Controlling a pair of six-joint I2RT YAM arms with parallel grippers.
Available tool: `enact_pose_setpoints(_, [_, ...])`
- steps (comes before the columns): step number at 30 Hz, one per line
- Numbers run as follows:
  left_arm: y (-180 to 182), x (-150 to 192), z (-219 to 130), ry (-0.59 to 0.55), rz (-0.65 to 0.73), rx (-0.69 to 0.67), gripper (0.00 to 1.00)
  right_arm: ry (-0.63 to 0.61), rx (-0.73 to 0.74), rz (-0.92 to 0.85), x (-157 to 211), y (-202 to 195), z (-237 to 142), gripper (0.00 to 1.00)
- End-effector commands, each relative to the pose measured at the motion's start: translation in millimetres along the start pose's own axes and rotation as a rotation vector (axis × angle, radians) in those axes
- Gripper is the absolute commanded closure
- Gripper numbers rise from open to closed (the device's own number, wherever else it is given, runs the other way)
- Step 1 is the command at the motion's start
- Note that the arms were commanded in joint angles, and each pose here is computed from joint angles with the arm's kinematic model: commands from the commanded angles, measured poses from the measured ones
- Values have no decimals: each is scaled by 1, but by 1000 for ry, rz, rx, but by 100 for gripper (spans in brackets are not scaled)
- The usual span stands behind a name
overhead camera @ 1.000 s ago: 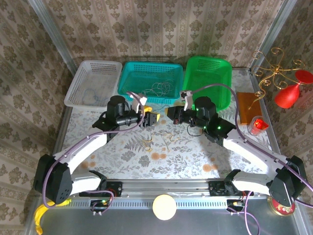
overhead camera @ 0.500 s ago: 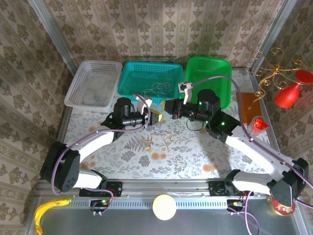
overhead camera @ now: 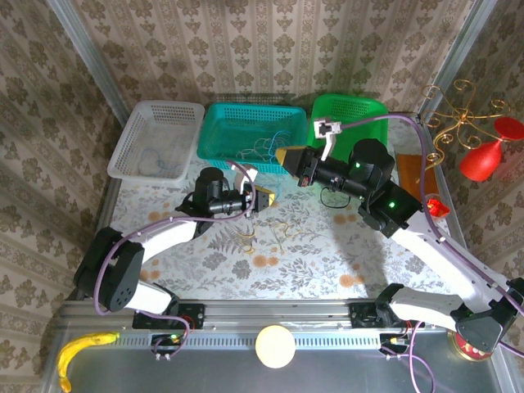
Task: Untangle the cables
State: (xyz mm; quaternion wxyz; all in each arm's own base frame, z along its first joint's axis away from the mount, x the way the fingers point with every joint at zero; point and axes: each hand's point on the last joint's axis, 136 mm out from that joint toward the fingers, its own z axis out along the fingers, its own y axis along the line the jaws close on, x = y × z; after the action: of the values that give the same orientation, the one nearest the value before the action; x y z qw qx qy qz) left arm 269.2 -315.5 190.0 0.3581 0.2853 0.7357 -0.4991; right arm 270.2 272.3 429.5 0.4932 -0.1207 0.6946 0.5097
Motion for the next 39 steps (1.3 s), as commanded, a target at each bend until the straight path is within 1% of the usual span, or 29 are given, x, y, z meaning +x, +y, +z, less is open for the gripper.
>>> enact_pose_setpoints(1, [-7,0,1,-15,5,35,83,-34,-19,-3,-12,7,-6,100])
enact_pose_setpoints(5, [-8,-2,-3,-30,1,33,100,-46,30,4,-9,-10,-8,100])
enact_pose_setpoints(10, [-4,-9,-13,-87,-22,-5,100,-62,131,50,2,-52,-17,100])
enact_pose_setpoints(13, [0,-23,-26,-165,-35,-42,100,-51,198,87,19,-82,-23,100])
enact_pose_setpoints(16, [0,-43,-46,-276,-49,-60,100,-7,283,125,54,-116,-27,100])
enact_pose_setpoints(19, [-4,-62,-64,-370,-59,-71,100,41,333,185,92,-145,-29,100])
enact_pose_setpoints(24, [-8,-91,-92,-495,-47,-119,100,104,398,278,152,-182,-37,100])
enact_pose_setpoints(28, [-11,-106,-109,-566,-38,-161,100,134,484,304,183,-205,-51,100])
enact_pose_setpoints(32, [-15,-114,-121,-602,-23,-195,100,144,581,316,203,-225,-71,100])
enact_pose_setpoints(35, [-18,-119,-129,-636,-17,-215,100,137,642,322,209,-236,-83,100])
enact_pose_setpoints(36, [-11,-124,-140,-667,-14,-248,100,136,665,323,212,-239,-88,100])
enact_pose_setpoints(39, [-13,-132,-152,-720,-9,-281,100,128,716,333,217,-248,-98,100])
